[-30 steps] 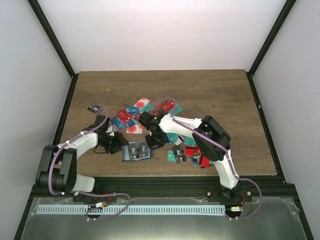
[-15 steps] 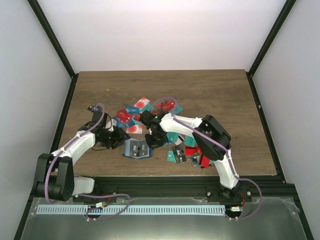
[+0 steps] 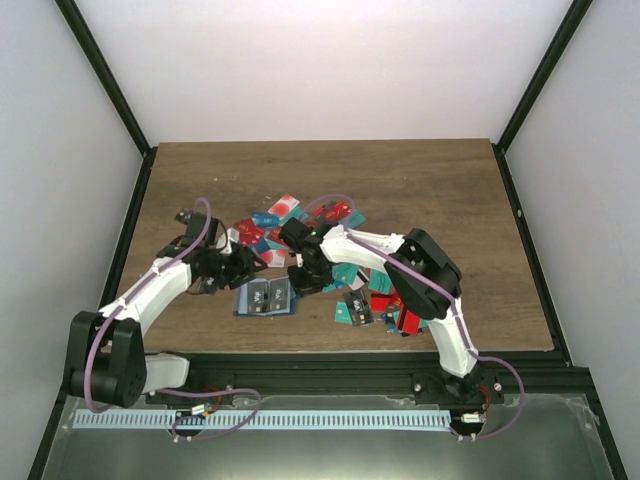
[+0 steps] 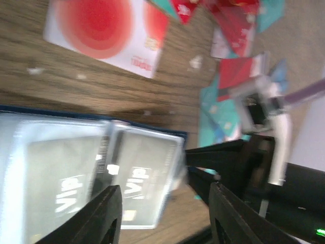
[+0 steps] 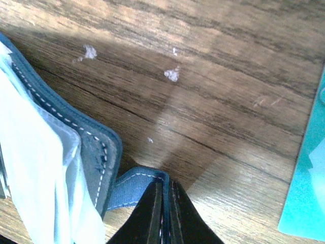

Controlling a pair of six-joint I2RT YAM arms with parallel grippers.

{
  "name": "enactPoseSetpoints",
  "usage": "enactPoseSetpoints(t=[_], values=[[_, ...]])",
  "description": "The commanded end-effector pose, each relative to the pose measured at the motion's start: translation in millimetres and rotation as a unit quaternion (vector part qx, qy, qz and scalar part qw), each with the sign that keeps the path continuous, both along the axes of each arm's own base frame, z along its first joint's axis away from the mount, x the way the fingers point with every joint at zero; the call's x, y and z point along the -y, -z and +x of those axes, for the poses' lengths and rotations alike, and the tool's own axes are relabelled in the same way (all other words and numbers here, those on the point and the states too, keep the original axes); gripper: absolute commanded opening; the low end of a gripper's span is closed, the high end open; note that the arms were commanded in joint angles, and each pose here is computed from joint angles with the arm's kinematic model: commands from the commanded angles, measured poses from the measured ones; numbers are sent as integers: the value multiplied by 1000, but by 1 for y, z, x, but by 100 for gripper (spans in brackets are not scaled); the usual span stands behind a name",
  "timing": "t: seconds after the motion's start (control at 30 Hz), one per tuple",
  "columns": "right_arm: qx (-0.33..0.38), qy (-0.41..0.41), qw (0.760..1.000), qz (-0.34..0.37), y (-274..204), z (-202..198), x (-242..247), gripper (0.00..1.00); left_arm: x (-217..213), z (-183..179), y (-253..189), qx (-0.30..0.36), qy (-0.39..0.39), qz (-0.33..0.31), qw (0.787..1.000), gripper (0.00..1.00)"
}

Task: Put the credit cards into the card holder
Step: Close the card holder at the center of the board.

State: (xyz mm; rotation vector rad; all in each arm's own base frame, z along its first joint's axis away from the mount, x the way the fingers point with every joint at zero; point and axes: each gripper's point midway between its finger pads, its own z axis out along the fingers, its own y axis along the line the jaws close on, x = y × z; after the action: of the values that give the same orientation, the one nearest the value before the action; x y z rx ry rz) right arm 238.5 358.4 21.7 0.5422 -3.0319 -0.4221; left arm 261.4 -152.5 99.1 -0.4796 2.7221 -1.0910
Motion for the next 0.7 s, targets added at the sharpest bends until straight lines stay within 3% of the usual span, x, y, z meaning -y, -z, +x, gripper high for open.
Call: enactPoseSetpoints(t=[0.0, 0.07, 0.17, 0.4, 0.67], values=[[-4, 12, 1000, 6, 9, 9, 0, 1, -35, 8, 9, 3, -22, 125, 992, 52], [-7, 14, 1000, 7, 12, 9, 0, 1, -55, 6, 25, -13, -28, 183, 983, 55], [-10, 15, 1000, 6, 14, 9, 2, 1, -68, -2, 51, -46, -22, 220, 974, 58], [-13, 12, 1000, 3, 18, 8, 5, 1, -65, -16, 83, -85, -7, 213, 973, 65], [-13, 8, 1000, -3, 22, 9, 8, 1, -80, -10, 73, -71, -39, 251, 965, 76]])
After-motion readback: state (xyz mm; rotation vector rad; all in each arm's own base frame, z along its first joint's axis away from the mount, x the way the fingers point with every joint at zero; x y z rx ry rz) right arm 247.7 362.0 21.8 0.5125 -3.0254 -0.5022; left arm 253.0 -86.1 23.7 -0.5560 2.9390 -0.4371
